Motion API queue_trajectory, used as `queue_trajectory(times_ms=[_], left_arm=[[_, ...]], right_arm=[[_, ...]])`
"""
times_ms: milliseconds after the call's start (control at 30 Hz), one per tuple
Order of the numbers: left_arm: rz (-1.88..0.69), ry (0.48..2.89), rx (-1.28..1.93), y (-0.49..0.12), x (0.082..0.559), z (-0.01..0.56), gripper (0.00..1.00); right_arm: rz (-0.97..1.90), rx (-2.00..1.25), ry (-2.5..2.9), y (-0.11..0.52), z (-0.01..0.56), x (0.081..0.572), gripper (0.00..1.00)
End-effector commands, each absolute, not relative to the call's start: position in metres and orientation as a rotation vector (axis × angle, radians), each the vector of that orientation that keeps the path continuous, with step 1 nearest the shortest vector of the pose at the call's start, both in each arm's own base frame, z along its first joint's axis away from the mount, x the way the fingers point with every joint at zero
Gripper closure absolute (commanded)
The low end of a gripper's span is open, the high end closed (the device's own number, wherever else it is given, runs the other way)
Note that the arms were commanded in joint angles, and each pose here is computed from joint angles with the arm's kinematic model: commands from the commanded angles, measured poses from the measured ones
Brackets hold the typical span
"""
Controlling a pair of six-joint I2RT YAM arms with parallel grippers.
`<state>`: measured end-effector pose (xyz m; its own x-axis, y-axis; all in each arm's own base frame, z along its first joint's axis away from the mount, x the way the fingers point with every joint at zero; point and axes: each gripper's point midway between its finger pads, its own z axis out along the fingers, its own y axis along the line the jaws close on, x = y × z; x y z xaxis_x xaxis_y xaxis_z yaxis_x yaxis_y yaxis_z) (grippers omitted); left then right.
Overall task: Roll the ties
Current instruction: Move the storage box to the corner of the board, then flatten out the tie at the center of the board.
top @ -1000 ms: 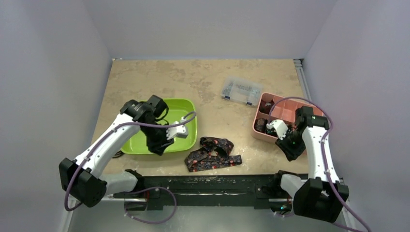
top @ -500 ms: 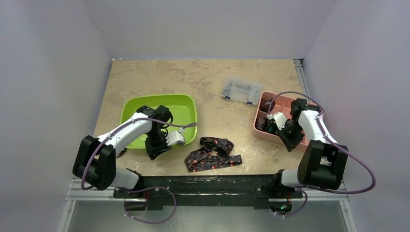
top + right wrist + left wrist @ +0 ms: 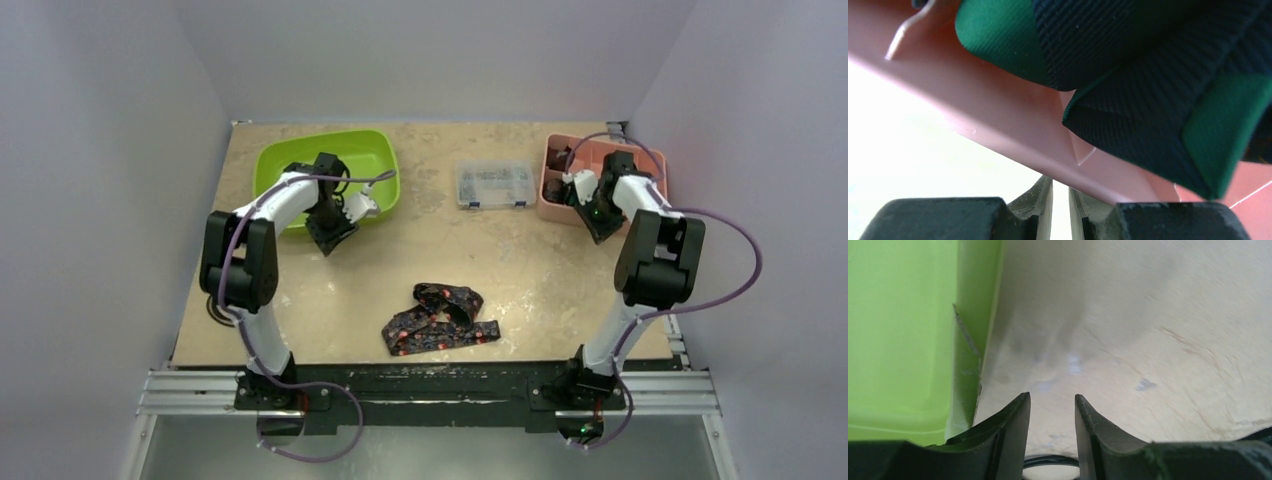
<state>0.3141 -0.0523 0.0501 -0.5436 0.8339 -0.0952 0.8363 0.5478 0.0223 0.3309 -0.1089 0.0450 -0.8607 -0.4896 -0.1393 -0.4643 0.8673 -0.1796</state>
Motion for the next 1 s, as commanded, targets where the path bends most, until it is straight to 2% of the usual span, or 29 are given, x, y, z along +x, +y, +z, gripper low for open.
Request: queue_trajectory(times_ms=[0,100,200,267,333,467,567,633,700,833,967], left_arm=[[0.029,2.657,1.281,-0.038,0.381,0.059,0.62],[0.021,2.668,1.186,-0.031,0.406,0.066,0.57],[-0.232,2.506,1.235,-0.074,0.391,0.108,0.43],[-0.347,2.366,1.310,-0.111,0.368,0.134,0.35],[-0.443,2.274,1.413,-0.147,0.336,0.151,0.33],[-0.564,2.173,1.578,-0.211,0.275,0.155,0.31],[-0.775,2.161,1.447,-0.240,0.254,0.167,0.32],[-0.863,2.192,1.249,-0.238,0.258,0.172,0.31],[-0.885,2.218,1.071,-0.226,0.270,0.184,0.29],[-0.827,2.295,0.944,-0.190,0.278,0.186,0.29],[-0.767,2.378,0.827,-0.153,0.284,0.183,0.29]], right_arm=[[-0.362,-0.629,2.669,-0.133,0.061,0.429,0.84],[-0.372,-0.611,2.643,-0.139,0.066,0.462,0.82],[-0.250,-0.636,2.620,-0.121,0.090,0.464,0.77],[-0.133,-0.674,2.613,-0.103,0.102,0.445,0.71],[0.003,-0.692,2.619,-0.082,0.109,0.420,0.65],[0.359,-0.729,2.605,-0.028,0.128,0.361,0.55],[0.592,-0.862,2.495,0.016,0.149,0.317,0.46],[0.623,-1.005,2.405,0.044,0.159,0.293,0.37],[0.589,-1.177,2.295,0.077,0.164,0.270,0.23],[0.478,-1.455,1.986,0.134,0.159,0.248,0.02],[0.373,-1.684,1.682,0.170,0.133,0.242,0.01]])
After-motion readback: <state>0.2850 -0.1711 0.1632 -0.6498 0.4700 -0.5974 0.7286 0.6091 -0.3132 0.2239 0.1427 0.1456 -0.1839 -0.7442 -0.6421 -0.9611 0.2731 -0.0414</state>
